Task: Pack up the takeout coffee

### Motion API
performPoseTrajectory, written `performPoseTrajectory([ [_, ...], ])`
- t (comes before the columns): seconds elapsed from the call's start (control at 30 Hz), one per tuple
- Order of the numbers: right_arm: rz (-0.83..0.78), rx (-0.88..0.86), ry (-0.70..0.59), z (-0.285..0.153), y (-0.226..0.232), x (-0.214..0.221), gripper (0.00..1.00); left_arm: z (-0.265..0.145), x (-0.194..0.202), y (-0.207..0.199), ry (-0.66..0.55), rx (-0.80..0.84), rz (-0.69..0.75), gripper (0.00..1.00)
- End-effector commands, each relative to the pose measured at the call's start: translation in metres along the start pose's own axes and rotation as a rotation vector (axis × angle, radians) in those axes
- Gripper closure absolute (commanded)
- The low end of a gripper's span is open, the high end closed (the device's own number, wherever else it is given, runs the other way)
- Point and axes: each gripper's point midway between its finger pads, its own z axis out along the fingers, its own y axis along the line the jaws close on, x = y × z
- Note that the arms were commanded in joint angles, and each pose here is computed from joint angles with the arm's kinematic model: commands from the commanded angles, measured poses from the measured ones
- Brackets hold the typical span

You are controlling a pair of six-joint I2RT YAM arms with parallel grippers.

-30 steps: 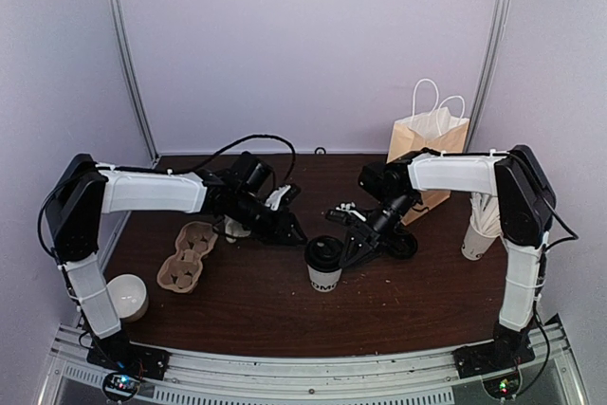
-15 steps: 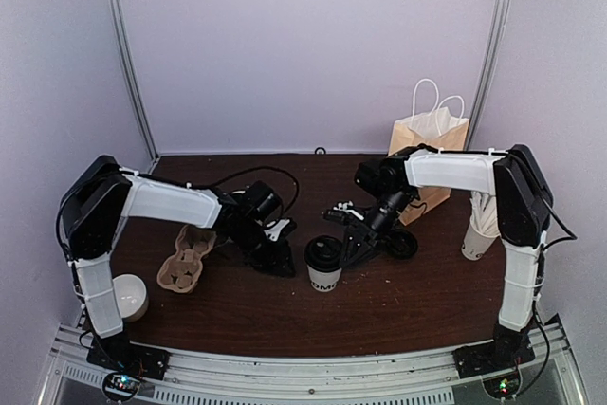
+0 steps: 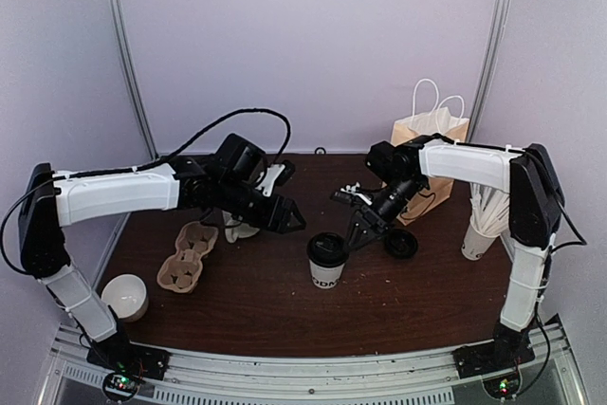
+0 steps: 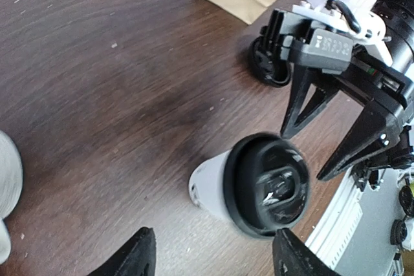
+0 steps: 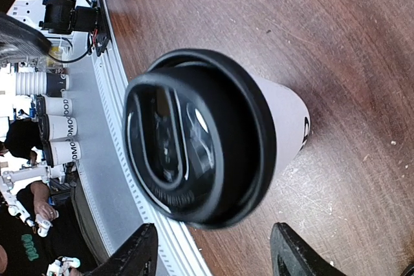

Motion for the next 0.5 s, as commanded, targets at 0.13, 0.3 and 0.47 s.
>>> performPoseTrajectory([
  [0.13, -0.067, 0.023, -0.039, -0.012, 0.009, -0.007, 0.38, 0.028, -0.012, -0.031, -0.008, 0.14, 0.097, 0.31],
  [0.3, -0.035, 0.043, -0.034, -0.008, 0.0, -0.004, 0.46, 0.043, -0.005, -0.04, 0.031, 0.168, 0.119, 0.31],
  [0.47, -0.008, 0.024, -0.025, -0.001, -0.006, -0.005, 0.51, 0.055, 0.002, -0.034, 0.062, 0.152, 0.095, 0.35],
])
